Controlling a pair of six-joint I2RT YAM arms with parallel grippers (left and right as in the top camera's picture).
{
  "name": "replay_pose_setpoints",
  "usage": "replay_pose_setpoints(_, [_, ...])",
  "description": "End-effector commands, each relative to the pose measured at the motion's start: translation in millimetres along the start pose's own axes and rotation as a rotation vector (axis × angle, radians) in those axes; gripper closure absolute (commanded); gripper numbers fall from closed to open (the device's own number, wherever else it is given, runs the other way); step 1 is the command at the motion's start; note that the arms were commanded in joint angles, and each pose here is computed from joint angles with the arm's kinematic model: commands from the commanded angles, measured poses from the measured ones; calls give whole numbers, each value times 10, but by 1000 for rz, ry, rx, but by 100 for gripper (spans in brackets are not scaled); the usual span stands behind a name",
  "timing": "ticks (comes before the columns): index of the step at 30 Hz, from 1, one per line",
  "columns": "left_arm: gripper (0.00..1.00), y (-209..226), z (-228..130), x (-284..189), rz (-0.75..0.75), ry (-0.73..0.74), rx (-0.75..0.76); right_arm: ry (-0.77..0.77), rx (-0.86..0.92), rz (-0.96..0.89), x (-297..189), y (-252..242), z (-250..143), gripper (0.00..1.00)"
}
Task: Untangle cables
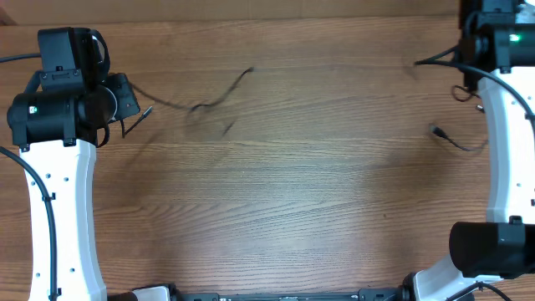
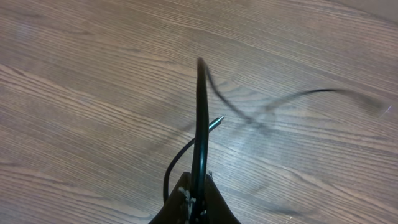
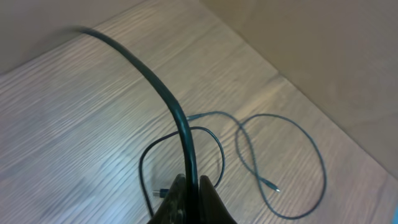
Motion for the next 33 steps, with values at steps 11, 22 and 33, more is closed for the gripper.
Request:
replay_pose_setpoints(11, [96, -849, -44, -306, -621, -28, 206, -101, 237, -78, 192, -463, 460, 96])
replay_pose_setpoints(22, [96, -1569, -150, -552, -774, -110, 479, 23, 444, -27, 660, -1104, 676, 96])
replay_pose_setpoints(33, [96, -1649, -169, -562, -768, -115, 504, 152, 461, -19, 913, -1223, 525, 96])
Point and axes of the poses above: each gripper's point midway between its finger pads, its own x axis out along the fingers, its own y axis along the line the jaws close on, z = x × y, the point moved 5 cm from there along -x, back along the fingers, and after that the axes turned 11 degrees about x, right-handed, at the moved point
